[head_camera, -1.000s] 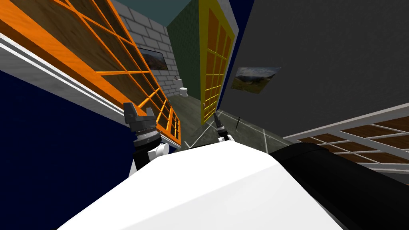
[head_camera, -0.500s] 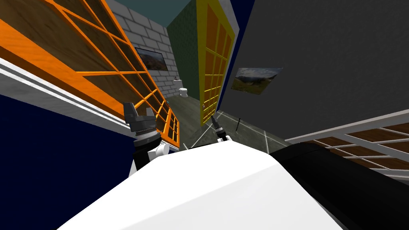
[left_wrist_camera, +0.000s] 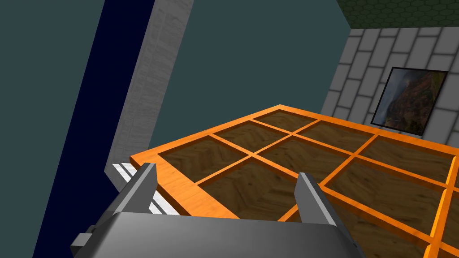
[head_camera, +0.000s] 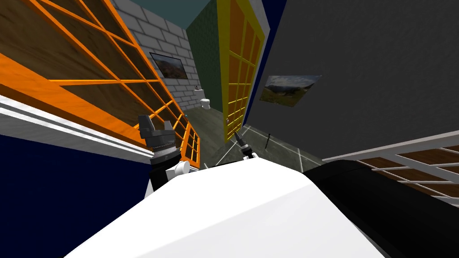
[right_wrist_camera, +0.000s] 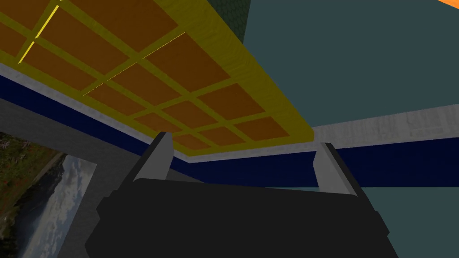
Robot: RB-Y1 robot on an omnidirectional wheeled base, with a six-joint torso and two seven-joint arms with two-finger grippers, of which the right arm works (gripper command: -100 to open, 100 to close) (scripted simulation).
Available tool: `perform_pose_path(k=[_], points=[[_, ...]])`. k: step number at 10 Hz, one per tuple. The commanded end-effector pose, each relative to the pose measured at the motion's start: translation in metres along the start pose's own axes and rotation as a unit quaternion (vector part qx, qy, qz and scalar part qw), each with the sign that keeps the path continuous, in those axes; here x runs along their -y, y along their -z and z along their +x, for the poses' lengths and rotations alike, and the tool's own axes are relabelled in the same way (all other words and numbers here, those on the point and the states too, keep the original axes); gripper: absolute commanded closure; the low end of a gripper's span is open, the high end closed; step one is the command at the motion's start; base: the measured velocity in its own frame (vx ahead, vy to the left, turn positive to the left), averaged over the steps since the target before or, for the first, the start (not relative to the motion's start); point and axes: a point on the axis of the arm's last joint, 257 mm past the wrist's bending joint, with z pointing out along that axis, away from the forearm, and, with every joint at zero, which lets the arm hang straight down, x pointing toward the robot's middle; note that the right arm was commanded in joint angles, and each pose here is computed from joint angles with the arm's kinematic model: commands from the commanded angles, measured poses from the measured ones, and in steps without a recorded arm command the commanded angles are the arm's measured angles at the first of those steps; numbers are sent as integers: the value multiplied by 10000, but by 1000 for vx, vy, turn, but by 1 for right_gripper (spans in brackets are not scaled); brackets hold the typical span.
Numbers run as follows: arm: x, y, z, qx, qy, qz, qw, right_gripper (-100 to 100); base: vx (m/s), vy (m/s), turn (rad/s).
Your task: Push the door open
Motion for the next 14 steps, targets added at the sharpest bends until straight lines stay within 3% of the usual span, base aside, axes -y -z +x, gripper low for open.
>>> perform_pose_path(k=[1,7,14], points=[[32,18,120,-118,184,9,9998,-100,90,-77,9],[126,125,530,-545,793,-2,9954,-100,96,-67,9],[189,278,998,-1024,1438,-98,9842,-100,99,-71,8]])
